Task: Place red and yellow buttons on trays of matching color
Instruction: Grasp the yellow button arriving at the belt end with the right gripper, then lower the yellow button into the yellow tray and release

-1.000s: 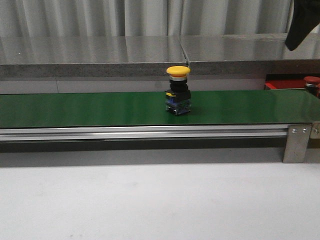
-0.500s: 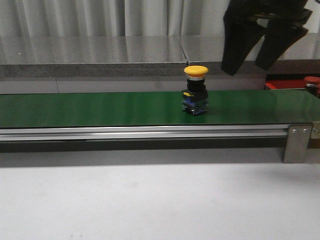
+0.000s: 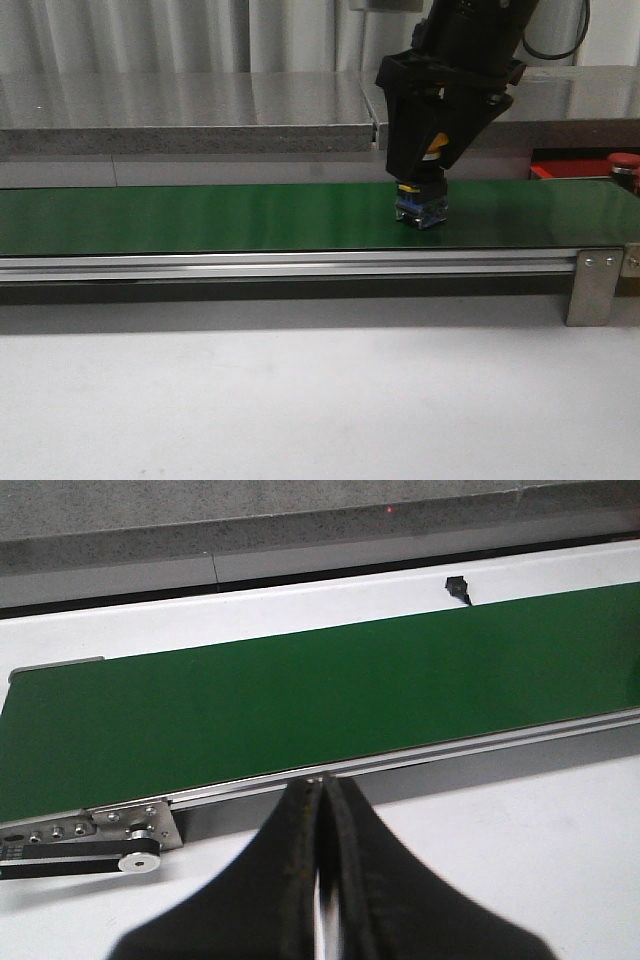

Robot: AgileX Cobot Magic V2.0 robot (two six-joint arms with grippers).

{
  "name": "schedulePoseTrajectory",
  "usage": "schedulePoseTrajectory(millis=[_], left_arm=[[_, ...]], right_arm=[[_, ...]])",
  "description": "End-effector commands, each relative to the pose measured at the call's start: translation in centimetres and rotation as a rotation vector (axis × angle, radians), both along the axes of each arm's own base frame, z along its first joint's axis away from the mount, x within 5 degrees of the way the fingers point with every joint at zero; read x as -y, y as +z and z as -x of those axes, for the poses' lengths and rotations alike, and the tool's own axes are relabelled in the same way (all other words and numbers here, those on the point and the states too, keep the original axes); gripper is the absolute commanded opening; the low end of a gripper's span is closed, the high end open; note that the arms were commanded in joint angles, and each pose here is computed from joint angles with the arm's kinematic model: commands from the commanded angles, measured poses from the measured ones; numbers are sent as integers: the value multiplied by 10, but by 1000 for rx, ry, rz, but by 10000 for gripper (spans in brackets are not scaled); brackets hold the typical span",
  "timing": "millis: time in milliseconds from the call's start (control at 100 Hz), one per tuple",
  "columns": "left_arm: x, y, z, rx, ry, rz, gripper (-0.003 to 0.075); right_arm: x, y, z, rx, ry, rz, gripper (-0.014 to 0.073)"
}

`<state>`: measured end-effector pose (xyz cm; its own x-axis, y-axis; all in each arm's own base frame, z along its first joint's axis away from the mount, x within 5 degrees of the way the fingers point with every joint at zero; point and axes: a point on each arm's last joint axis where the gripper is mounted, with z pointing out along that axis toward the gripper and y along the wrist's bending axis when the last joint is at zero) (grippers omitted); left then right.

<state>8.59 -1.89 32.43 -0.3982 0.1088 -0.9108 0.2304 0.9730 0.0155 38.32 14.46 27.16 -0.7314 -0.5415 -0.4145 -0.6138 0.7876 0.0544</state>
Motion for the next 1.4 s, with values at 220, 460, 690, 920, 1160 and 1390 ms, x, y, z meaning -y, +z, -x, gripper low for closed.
schedulePoseTrajectory(millis=[220, 460, 690, 920, 1160, 1390], left_arm=[[1, 14, -2, 87, 3, 30, -19], [1, 14, -2, 87, 3, 30, -19], [1, 14, -2, 87, 3, 30, -19], [1, 14, -2, 87, 3, 30, -19], [1, 14, -2, 87, 3, 30, -19], [1, 14, -2, 87, 3, 30, -19]], right_arm=[[1, 38, 1, 144, -61, -75, 98], [17, 49, 17, 125, -237, -147, 98], [50, 51, 46, 137, -360, -168, 98], [98, 48, 75, 133, -523, -174, 98], [147, 37, 106, 141, -703, -165, 98], [190, 20, 126, 101, -876, -143, 98]])
